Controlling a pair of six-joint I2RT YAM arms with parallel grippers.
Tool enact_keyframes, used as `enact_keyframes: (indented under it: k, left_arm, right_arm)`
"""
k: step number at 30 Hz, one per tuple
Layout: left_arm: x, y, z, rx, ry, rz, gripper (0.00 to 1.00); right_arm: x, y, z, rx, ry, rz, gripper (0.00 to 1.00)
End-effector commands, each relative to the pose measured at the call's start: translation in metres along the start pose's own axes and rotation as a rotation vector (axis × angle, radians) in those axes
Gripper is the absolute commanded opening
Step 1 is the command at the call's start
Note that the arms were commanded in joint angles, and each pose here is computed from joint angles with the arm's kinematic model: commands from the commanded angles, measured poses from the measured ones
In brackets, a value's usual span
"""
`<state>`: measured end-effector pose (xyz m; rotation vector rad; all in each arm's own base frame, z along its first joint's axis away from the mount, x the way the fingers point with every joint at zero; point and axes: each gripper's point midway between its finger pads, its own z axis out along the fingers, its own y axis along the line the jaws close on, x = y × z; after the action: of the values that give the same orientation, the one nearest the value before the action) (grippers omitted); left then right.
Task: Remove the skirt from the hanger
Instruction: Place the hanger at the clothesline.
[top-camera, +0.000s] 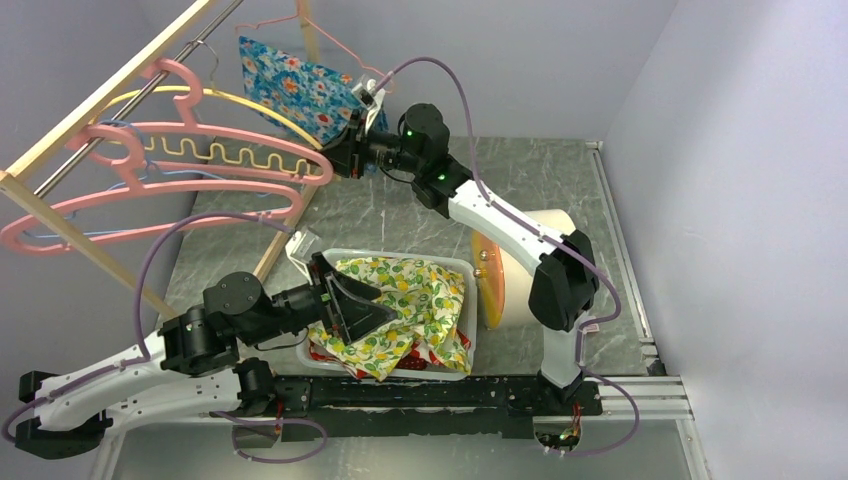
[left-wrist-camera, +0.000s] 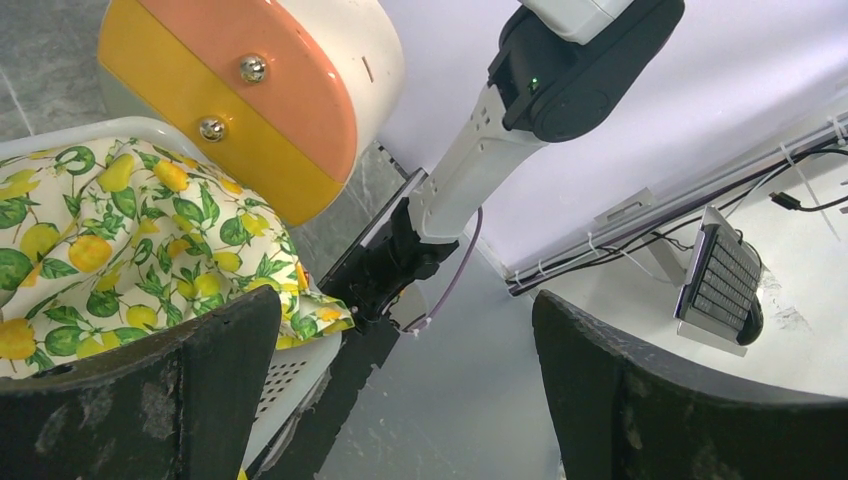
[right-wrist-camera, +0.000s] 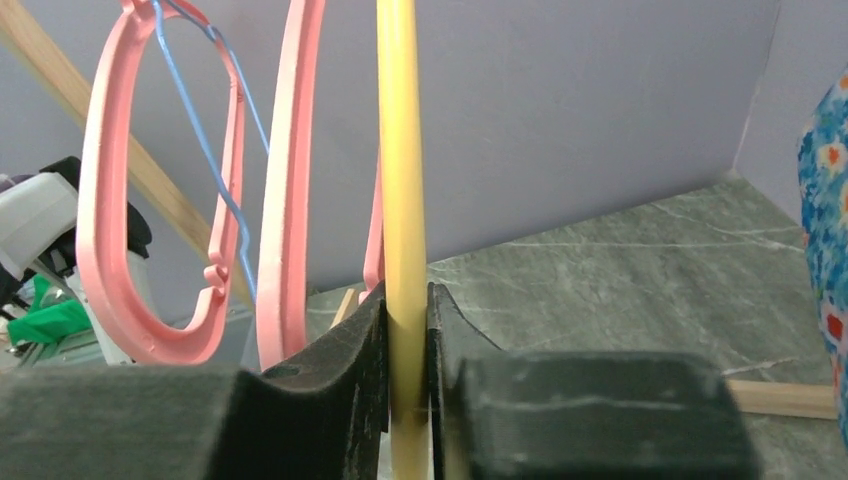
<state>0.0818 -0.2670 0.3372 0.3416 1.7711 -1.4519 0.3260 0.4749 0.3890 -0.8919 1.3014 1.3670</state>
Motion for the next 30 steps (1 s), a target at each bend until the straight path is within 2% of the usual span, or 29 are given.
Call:
enact_keyframes:
  k: [1, 4, 8, 11, 12, 18, 22, 30]
  left_arm:
    - [-0.015, -0.008, -0.003, 0.004, -0.043, 0.002, 1.0]
    - [-0.016, -0.008, 0.002, 0.0, -0.043, 0.003, 1.0]
    - [-0.012, -0.01, 0.014, 0.018, -0.032, -0.001, 0.99]
    - [-0.011, -0.01, 0.021, 0.024, -0.036, 0.003, 0.99]
    - [-0.012, -0.01, 0.024, 0.019, -0.036, 0.007, 0.99]
    - [-0.022, -0.022, 0.039, 0.003, 0.001, 0.071, 0.99]
    - [-0.035, -0.035, 0.047, 0.008, 0.008, 0.109, 0.98]
    - [-0.059, -0.047, 0.06, -0.02, -0.012, 0.207, 0.98]
  right_arm:
    - [-0.017, 0.004, -0.008, 0.052, -0.011, 0.001, 0.26]
    - [-0.013, -0.006, -0.014, 0.126, 0.031, 0.021, 0.48]
    - [-0.006, -0.022, -0.026, 0.206, 0.09, 0.061, 0.7]
    - [-0.004, -0.029, -0.046, 0.287, 0.124, 0.091, 0.97]
    - [-0.005, -0.029, -0.054, 0.316, 0.13, 0.094, 0.99]
    - [-0.014, -0.01, -0.114, 0.474, 0.144, 0.062, 1.0]
    - [-0.035, 0.008, -0.161, 0.608, 0.126, 0.014, 1.0]
    - [-0.066, 0.04, -0.267, 0.903, 0.034, -0.108, 1.0]
